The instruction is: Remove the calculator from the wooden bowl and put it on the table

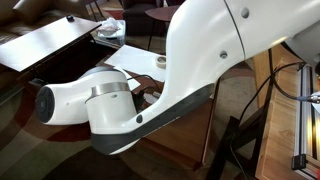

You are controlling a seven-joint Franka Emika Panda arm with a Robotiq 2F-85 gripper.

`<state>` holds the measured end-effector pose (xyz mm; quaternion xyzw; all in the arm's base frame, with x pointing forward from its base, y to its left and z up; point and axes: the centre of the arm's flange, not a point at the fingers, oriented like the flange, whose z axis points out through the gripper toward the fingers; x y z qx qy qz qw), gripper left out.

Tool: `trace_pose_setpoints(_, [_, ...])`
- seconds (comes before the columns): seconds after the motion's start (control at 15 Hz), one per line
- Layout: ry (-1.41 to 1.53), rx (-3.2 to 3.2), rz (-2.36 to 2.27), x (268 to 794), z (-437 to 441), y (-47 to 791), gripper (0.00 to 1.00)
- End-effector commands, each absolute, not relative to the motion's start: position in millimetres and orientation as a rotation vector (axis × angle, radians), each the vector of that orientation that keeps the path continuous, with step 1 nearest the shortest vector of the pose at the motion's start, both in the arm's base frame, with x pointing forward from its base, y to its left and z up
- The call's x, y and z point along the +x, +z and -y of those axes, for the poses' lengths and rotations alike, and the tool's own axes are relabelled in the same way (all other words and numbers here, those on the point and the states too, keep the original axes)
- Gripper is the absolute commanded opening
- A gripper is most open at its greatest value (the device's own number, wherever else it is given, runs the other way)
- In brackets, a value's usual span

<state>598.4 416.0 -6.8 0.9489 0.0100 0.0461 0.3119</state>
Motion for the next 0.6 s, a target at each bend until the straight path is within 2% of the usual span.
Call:
trace_pose_setpoints(0.0, [0.09,2.515,-0.039,592.8,-417.1,-13.2,0.04])
trace_pose_setpoints(0.07, [0.081,2.513,-0.042,590.2,-416.6,-17.0,0.18])
trace_pose_setpoints(0.27, [0.091,2.514,-0.039,592.6,-417.3,-12.8,0.18])
trace_pose_setpoints(0.33, [0.093,2.515,-0.039,593.1,-417.6,-12.0,0.04])
trace_pose_setpoints(0.53, [0.175,2.437,-0.004,590.1,-430.5,-35.3,0.04])
